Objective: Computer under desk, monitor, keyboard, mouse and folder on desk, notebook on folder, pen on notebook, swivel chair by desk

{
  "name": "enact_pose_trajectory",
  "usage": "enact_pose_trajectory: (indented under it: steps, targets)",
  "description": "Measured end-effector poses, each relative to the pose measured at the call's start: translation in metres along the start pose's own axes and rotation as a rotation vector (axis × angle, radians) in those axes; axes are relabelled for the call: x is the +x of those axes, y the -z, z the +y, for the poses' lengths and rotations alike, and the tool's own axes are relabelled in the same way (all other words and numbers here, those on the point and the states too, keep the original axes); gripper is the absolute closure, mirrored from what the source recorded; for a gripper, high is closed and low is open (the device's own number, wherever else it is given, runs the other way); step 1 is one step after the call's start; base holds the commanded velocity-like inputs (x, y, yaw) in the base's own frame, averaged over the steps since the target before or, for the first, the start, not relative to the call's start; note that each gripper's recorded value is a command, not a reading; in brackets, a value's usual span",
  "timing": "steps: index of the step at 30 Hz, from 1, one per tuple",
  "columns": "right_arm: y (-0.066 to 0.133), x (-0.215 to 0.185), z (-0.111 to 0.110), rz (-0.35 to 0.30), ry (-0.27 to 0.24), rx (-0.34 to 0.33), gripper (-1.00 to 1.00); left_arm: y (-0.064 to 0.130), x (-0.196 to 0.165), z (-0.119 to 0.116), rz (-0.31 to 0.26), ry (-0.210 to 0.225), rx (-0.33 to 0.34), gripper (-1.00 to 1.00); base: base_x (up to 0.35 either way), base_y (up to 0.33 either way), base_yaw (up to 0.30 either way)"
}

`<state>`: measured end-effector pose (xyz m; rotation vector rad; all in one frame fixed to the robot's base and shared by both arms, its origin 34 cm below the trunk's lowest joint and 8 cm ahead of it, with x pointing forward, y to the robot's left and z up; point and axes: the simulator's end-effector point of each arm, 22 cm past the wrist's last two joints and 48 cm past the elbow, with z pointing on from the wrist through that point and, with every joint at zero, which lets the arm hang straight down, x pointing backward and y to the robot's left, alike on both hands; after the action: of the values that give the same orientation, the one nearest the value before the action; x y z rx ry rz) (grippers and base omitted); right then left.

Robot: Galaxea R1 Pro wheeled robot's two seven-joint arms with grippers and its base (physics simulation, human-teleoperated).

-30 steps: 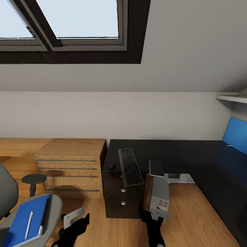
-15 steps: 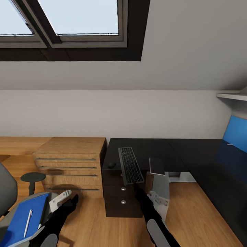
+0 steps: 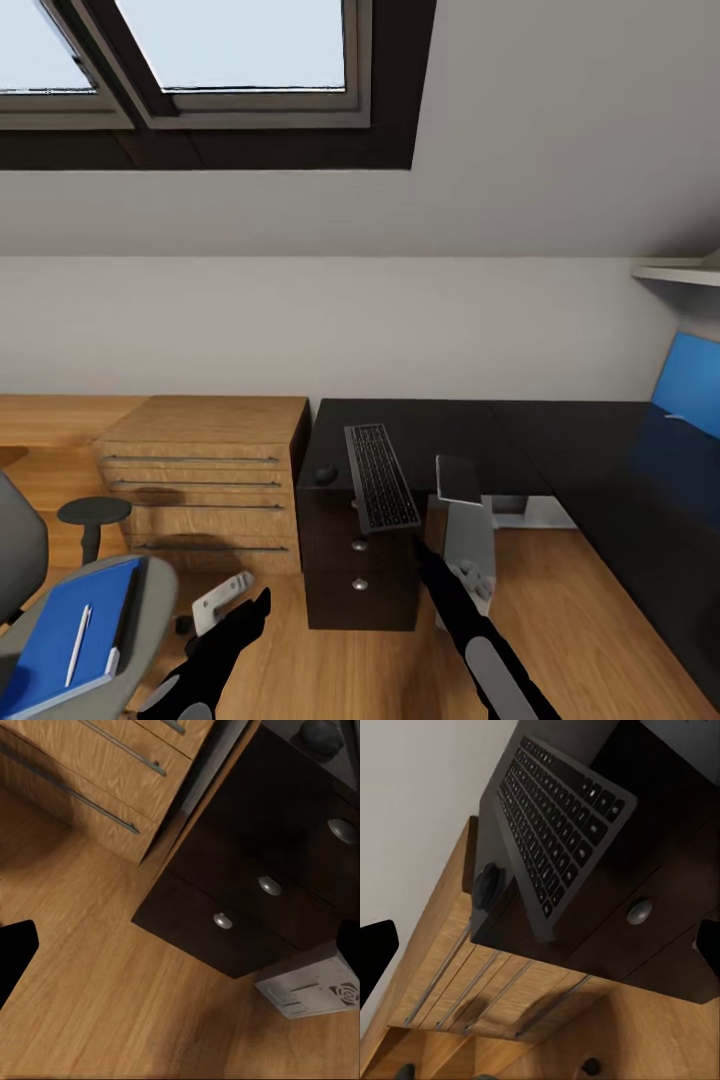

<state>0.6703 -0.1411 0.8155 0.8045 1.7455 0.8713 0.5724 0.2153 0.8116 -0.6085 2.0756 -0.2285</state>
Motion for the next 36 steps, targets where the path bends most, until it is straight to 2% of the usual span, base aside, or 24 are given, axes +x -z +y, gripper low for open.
enact_pose_trajectory:
  steps: [7, 11, 17, 18, 20, 23, 26, 36]
  targets:
    - [-0.003, 0.004, -0.013, -0.001, 0.003, 0.004, -1.00, -0.006, 0.010, 0.005, 0.008, -0.008, -0.001, -1.00, 0.000, 0.000, 0.000]
    - [-0.004, 0.012, -0.027, 0.008, 0.003, 0.022, -1.00, -0.010, 0.016, 0.007, 0.012, -0.007, 0.001, -1.00, 0.000, 0.000, 0.000]
    - [-0.005, 0.013, -0.037, 0.006, 0.010, 0.012, -1.00, -0.014, 0.026, 0.008, 0.025, -0.015, 0.010, -1.00, 0.000, 0.000, 0.000]
    - [-0.005, 0.010, -0.033, 0.013, 0.021, -0.034, -1.00, -0.013, 0.032, 0.005, 0.053, -0.039, 0.019, -1.00, 0.000, 0.000, 0.000]
    - [-0.004, 0.013, -0.028, 0.041, 0.028, -0.084, -1.00, -0.013, 0.035, 0.004, 0.061, -0.048, 0.025, -1.00, 0.000, 0.000, 0.000]
    - [-0.001, 0.023, -0.017, 0.089, 0.028, -0.173, -1.00, -0.015, 0.040, 0.004, 0.067, -0.052, 0.030, -1.00, 0.000, 0.000, 0.000]
    - [0.006, 0.030, 0.002, 0.127, 0.023, -0.294, -1.00, -0.016, 0.044, 0.005, 0.071, -0.054, 0.034, -1.00, 0.000, 0.000, 0.000]
    - [0.005, 0.036, -0.010, 0.124, 0.028, -0.324, -1.00, -0.025, 0.059, 0.012, 0.072, -0.054, 0.033, -1.00, 0.000, 0.000, 0.000]
